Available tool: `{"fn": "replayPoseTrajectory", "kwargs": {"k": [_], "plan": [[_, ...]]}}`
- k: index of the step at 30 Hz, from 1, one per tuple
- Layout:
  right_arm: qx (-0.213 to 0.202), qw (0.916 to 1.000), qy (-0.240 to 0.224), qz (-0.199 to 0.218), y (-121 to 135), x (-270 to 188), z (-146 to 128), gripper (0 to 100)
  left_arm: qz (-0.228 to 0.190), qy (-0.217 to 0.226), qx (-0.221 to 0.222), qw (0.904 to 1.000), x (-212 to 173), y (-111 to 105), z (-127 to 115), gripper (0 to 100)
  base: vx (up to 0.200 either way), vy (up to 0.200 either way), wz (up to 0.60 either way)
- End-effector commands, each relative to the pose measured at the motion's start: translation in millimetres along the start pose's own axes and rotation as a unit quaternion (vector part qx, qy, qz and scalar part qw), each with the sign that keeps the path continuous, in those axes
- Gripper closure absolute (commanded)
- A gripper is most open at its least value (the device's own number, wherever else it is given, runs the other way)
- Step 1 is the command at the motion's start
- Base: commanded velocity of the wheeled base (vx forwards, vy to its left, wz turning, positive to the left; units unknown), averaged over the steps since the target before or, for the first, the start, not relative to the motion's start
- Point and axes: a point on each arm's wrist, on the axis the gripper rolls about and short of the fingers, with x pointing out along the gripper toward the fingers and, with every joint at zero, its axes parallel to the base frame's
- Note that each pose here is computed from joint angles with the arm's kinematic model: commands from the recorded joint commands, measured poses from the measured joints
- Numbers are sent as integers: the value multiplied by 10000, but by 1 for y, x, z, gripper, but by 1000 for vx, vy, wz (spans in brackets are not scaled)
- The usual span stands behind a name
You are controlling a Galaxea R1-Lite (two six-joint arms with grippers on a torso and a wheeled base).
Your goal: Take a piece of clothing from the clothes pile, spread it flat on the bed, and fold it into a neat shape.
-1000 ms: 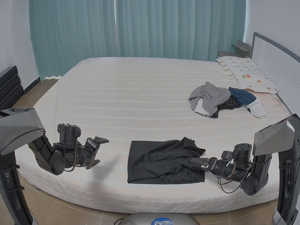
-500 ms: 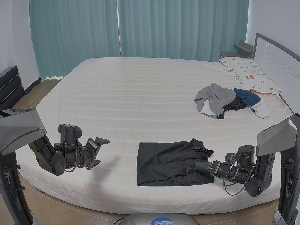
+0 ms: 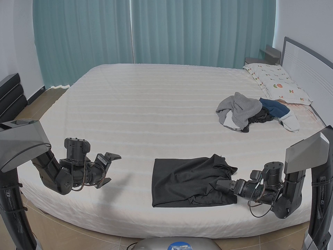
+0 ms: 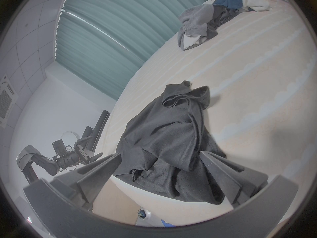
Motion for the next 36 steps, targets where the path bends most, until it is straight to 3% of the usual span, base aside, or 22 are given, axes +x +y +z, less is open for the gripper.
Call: {"fn": "replayPoseTrajectory", "kwargs": {"k": [1,6,7,19,26,36], "plan": [[-53,10000,-11,58,-1,10,-2,0,2,0,-6,10000,1,0,0,0,0,0,0],[-63,10000,-3,-61,-8,17,-6,0,2,0,2,10000,1,0,0,0,0,0,0],[-66,10000,8,-71,-8,17,-7,100,2,0,2,10000,1,0,0,0,0,0,0],[-32,9991,-156,-392,-7,2,-6,100,9,3,0,10000,1,0,0,0,0,0,0],[64,9996,-126,-226,-7,-27,6,100,16,6,-2,10000,1,1,0,0,0,0,0],[-171,9997,69,-168,-26,-44,11,100,23,9,-4,10000,1,0,0,0,0,0,0]]}}
